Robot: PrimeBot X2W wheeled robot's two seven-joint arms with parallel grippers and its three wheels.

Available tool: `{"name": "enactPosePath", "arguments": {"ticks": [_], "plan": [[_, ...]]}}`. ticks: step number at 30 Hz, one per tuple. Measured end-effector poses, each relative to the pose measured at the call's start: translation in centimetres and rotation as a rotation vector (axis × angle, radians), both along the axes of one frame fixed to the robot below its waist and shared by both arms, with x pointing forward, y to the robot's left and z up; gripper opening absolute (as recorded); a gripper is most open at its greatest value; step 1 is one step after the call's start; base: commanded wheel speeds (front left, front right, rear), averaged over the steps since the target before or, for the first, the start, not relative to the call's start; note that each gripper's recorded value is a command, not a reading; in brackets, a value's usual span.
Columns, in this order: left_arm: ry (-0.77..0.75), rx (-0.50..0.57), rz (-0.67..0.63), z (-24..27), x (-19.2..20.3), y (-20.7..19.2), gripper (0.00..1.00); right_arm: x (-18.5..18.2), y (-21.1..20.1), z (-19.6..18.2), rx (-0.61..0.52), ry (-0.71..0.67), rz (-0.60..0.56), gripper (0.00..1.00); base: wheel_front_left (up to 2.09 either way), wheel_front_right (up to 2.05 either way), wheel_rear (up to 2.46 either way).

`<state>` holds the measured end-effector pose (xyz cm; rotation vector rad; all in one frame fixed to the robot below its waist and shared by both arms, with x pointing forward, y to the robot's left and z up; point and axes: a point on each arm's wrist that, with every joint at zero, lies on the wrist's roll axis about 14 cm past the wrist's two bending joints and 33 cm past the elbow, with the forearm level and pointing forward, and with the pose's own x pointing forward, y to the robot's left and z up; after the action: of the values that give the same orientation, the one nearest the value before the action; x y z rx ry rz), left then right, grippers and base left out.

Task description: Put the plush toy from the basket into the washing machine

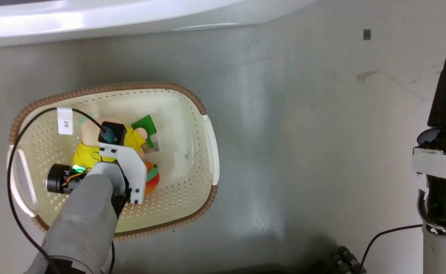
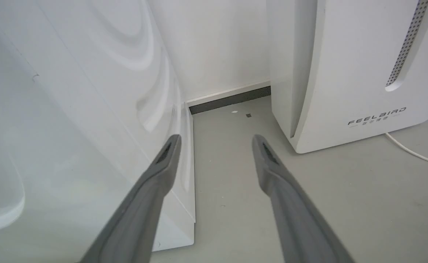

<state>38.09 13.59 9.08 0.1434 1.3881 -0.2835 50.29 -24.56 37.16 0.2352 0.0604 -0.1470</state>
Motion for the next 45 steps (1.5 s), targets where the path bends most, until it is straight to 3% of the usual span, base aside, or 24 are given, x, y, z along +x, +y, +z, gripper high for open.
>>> {"name": "enactPosePath", "arguments": {"ticks": [7,26,45], "plan": [[-0.097,-0.047,0.000,3.3,1.4,-1.1,0.00,-0.6,0.1,2.6,0.002,-0.039,-0.001,1.00,0.00,0.00,0.00],[-0.411,-0.170,0.041,14.2,-0.2,-2.4,0.00,-4.7,2.4,11.7,-0.004,-0.190,0.053,1.00,0.00,0.00,0.00],[-0.788,-0.237,0.077,24.1,1.7,-2.6,0.00,-8.5,4.3,16.3,0.020,-0.283,0.101,1.00,0.00,0.00,0.00]]}}
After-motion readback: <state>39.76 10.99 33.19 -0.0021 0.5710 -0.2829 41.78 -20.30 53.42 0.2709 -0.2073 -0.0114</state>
